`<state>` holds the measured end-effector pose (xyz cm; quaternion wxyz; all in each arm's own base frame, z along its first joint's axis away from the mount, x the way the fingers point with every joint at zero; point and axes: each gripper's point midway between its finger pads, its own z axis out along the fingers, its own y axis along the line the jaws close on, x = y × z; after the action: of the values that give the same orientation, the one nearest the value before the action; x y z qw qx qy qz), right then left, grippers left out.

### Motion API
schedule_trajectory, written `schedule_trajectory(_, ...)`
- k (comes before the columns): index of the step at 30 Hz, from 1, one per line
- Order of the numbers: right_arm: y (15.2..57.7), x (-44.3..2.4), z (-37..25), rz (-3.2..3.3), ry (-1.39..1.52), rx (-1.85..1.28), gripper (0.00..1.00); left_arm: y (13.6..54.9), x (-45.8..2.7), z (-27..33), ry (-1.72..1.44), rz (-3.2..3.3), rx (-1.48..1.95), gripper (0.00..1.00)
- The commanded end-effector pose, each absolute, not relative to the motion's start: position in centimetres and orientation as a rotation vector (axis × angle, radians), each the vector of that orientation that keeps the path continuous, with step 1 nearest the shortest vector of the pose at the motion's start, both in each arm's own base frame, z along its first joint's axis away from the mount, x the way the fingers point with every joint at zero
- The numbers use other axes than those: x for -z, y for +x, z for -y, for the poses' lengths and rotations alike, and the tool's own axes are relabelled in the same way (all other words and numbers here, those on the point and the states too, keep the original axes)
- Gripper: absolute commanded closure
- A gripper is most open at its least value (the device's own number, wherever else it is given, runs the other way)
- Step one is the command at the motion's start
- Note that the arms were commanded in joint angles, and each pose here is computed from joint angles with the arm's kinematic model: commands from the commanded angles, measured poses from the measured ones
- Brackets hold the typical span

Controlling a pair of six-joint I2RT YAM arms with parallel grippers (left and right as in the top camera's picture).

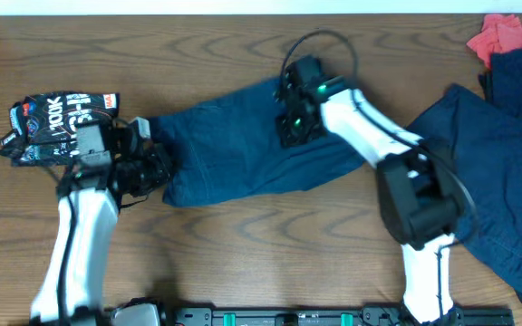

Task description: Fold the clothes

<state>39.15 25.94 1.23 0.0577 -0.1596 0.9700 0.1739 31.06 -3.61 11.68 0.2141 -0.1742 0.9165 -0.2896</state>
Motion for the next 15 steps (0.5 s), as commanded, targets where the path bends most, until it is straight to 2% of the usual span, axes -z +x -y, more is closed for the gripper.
schedule_trajectory(1, 35.1, 1.3, -30.2, -2.994, -0.676, -0.732, 0.99, 31.6, -16.9, 4.0, -0.443, -2.408, 0.826, 0.94)
schedule_trajectory(6, 29.6, 2.3, -36.5, -2.975, -0.876, -0.999, 0.99, 31.3, -20.9, 6.2, -0.328, -2.306, 0.850, 0.94)
schedule_trajectory(11, 26.4, 2.1, -41.0, -2.916, -0.980, -0.995, 0.99, 32.5, -22.5, 8.5, -0.257, -2.245, 0.897, 0.94)
schedule_trajectory(15, 26.1, 1.7, -42.3, -2.882, -0.984, -0.949, 0.99, 33.4, -22.4, 10.1, -0.195, -2.234, 0.922, 0.94)
